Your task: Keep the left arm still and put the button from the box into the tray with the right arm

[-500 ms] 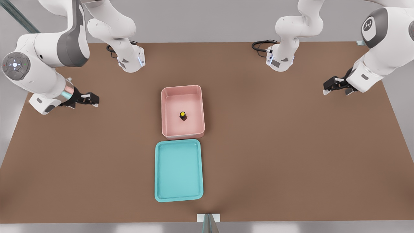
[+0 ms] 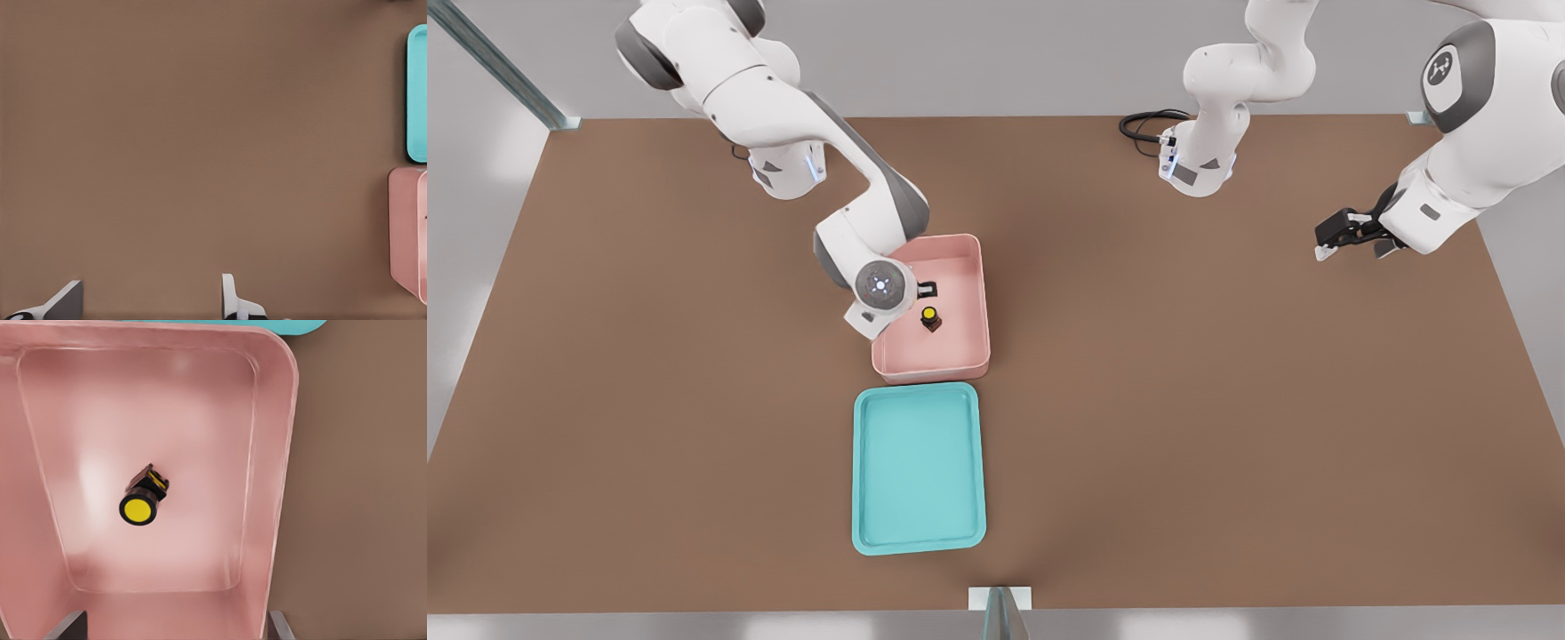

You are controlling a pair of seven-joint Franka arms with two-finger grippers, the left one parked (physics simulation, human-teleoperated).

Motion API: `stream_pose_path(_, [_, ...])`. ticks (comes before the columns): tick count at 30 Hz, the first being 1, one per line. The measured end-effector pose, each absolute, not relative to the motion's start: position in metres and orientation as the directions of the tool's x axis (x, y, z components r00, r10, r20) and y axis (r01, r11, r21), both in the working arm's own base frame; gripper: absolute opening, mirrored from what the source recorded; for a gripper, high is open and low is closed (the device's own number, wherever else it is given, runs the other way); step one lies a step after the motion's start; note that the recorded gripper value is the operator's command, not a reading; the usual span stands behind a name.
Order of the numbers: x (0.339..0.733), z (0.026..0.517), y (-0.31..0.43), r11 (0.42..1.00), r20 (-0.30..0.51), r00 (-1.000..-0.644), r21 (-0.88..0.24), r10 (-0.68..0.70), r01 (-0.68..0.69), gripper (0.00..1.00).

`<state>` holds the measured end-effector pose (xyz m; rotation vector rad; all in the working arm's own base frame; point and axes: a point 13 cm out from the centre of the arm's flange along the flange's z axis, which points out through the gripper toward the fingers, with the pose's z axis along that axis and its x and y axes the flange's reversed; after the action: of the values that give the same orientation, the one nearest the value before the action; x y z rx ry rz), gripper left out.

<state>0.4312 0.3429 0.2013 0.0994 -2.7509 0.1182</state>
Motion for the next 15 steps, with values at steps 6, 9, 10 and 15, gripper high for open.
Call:
stream_pose_path(6, [0.43,0.147,0.357,0.978,0.249,-0.955,-0.168,0.16,0.12,1.0])
stream_pose_path(9, [0.431,0.133,0.367,0.96,0.201,-0.948,-0.184,0.247,0.212,1.0])
stream_pose_path(10, [0.428,0.127,0.372,0.952,0.188,-0.943,-0.189,0.274,0.239,1.0])
stream_pose_path(15, [0.429,0.101,0.368,0.899,0.109,-0.902,-0.193,0.418,0.394,1.0])
